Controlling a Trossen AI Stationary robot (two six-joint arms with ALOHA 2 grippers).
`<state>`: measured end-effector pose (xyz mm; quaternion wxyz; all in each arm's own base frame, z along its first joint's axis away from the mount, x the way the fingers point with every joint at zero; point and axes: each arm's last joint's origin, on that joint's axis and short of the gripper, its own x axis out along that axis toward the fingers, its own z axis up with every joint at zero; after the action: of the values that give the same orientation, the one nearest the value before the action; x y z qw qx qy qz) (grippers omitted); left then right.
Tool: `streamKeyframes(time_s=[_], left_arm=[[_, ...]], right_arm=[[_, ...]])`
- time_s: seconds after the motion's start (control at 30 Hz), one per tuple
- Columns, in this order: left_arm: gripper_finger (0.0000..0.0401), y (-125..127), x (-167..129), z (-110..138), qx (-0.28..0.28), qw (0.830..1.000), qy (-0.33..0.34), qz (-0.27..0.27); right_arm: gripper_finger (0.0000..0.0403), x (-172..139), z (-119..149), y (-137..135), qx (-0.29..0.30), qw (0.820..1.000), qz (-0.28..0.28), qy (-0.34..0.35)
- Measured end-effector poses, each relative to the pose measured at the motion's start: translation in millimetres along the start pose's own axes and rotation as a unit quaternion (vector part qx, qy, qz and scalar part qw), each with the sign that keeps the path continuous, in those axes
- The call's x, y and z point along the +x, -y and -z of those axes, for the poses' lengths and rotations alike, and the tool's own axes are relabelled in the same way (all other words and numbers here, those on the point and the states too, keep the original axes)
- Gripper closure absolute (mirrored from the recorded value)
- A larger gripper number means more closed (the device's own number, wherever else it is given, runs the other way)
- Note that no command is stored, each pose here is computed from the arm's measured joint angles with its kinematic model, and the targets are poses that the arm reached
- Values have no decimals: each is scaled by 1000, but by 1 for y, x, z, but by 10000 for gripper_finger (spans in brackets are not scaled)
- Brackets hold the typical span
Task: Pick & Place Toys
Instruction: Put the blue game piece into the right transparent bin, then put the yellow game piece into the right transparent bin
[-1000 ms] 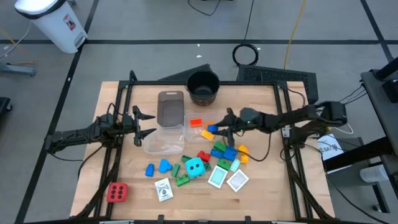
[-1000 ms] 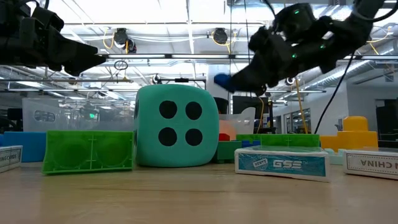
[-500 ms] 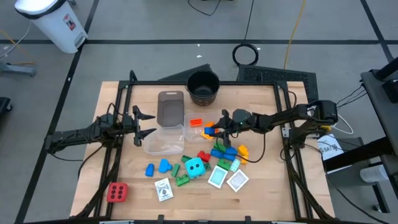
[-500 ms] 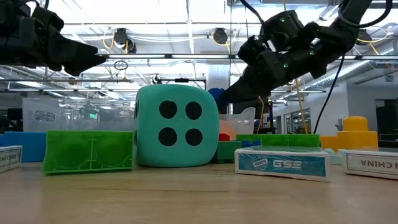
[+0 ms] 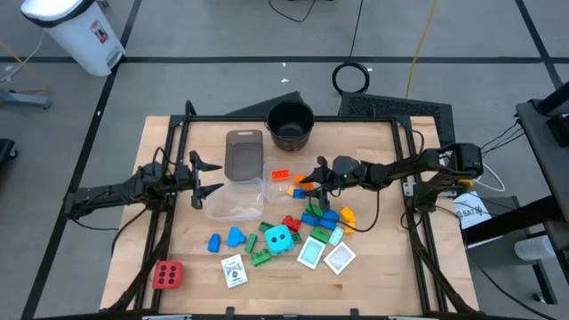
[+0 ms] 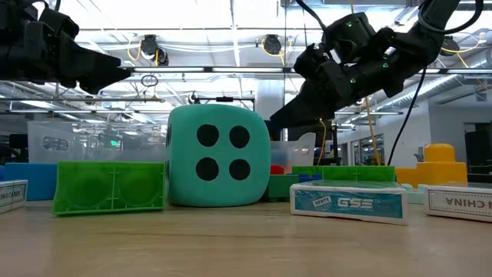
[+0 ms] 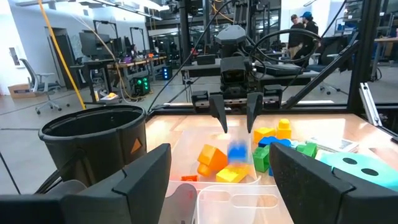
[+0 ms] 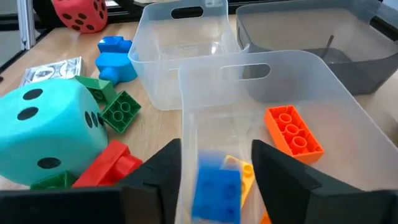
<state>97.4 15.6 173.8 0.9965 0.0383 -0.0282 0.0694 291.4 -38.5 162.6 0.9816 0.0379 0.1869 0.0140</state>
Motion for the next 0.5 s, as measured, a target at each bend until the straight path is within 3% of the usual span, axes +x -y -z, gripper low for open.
streamKeyframes(time_s=[0.17,0.3,0.4,0.5], left_arm=[[128,0,0,0,0,1000,0,0],[127,0,0,0,0,1000,0,0],[128,0,0,0,0,1000,0,0],[128,0,0,0,0,1000,0,0]], right_arm=[[179,-2,0,-4,12,1000,-6,-8],[144,-13,-10,-22,-4,999,-31,-12],[128,-30,-14,-43,-10,998,-42,-46],[125,-54,-12,-63,-14,994,-13,-106]])
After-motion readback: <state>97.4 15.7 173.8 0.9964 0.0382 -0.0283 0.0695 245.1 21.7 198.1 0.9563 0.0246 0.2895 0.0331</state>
